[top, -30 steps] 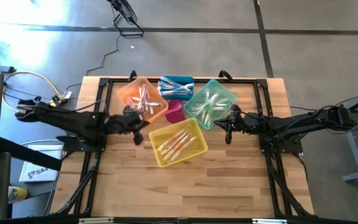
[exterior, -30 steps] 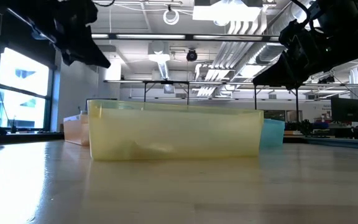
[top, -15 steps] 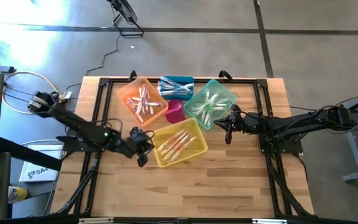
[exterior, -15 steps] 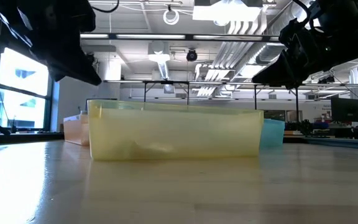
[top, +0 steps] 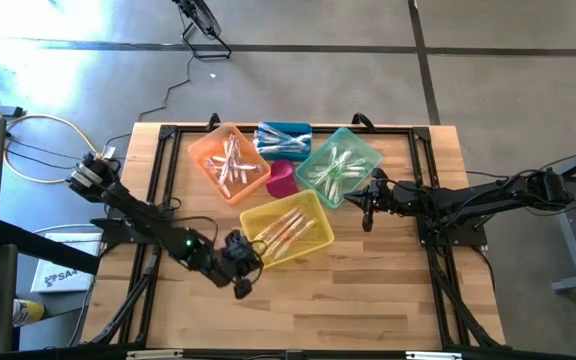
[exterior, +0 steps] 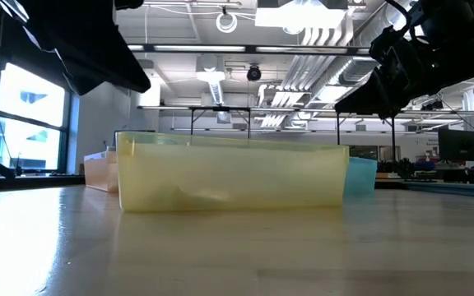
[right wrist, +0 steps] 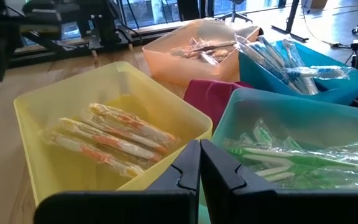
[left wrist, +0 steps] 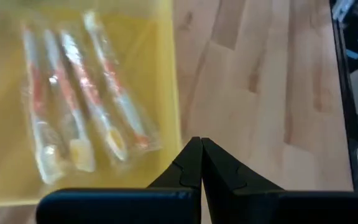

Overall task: Pick & Place Toothbrushes
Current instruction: Adjust the yellow bin

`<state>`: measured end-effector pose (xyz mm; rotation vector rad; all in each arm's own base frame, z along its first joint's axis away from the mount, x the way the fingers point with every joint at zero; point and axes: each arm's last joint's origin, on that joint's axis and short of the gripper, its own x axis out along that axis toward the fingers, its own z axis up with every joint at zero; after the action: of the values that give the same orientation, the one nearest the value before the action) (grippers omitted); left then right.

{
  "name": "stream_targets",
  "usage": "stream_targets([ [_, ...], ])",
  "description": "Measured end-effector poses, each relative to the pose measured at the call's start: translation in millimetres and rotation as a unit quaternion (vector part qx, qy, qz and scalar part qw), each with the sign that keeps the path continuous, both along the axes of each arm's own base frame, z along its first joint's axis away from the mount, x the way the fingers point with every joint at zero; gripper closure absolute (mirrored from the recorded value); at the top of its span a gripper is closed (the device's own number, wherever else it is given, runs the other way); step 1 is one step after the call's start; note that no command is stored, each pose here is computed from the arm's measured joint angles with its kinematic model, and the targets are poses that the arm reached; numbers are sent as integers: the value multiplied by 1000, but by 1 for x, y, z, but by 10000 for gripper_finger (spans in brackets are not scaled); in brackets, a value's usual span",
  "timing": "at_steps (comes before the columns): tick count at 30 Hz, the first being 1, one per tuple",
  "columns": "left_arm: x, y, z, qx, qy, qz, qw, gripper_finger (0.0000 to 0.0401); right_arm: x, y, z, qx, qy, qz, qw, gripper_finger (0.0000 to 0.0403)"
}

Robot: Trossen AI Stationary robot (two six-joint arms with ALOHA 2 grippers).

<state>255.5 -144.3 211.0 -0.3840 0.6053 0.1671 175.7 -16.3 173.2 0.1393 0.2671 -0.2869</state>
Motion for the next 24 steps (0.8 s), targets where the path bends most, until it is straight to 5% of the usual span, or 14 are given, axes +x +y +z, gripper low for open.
stream_targets([
  [7,15,-26,-13,-16,19,1,1000,401,0,0,1,1,-4,2,1000,399],
  [17,24,-32,-53,-20,74,41,996,401,0,1,0,17,-3,11,1000,399],
  [24,24,-31,-58,-10,77,56,995,401,0,1,-1,25,0,8,1000,399],
])
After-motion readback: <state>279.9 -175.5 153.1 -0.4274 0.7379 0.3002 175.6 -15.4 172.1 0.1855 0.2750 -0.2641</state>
